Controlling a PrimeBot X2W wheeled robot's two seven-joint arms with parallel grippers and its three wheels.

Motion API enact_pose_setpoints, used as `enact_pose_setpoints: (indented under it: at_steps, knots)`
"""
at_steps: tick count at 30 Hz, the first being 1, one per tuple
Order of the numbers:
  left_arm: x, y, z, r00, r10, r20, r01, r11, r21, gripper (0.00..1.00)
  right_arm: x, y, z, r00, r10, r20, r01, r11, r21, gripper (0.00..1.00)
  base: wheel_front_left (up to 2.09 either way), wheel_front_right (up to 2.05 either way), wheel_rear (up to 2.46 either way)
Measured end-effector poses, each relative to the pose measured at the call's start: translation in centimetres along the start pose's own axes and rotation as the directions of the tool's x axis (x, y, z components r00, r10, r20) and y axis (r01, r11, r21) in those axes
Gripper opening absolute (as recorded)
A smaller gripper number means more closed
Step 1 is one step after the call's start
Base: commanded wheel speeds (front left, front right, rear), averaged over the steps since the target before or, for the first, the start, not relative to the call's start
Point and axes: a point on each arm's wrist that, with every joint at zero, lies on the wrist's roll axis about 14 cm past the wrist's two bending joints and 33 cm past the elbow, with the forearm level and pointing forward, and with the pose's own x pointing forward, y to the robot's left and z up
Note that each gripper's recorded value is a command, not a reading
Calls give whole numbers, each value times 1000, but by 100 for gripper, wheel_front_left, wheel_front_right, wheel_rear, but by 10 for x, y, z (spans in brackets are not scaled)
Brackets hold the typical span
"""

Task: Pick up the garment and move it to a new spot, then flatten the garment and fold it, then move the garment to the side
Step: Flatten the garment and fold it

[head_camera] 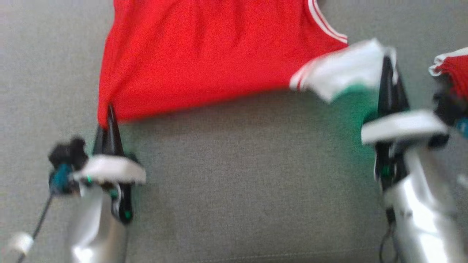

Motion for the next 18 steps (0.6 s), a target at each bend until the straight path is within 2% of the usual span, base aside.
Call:
enact_pose_setpoints:
  at_steps: [6, 15, 18]
  knots:
    - [-55, 11, -27, 997, 48, -57, -52, 997, -54, 0, -72, -14, -34, 994, -48, -95, 56, 995, 85, 0, 0, 0, 0]
    - [-120, 14, -42, 995, 65, -72, -73, 991, -109, 0, -146, -20, -39, 990, -87, -108, 103, 982, 159, 0, 0, 0, 0]
    - [-151, 16, -54, 993, 73, -93, -84, 990, -117, 0, -186, -29, -56, 979, -121, -166, 150, 973, 176, 0, 0, 0, 0]
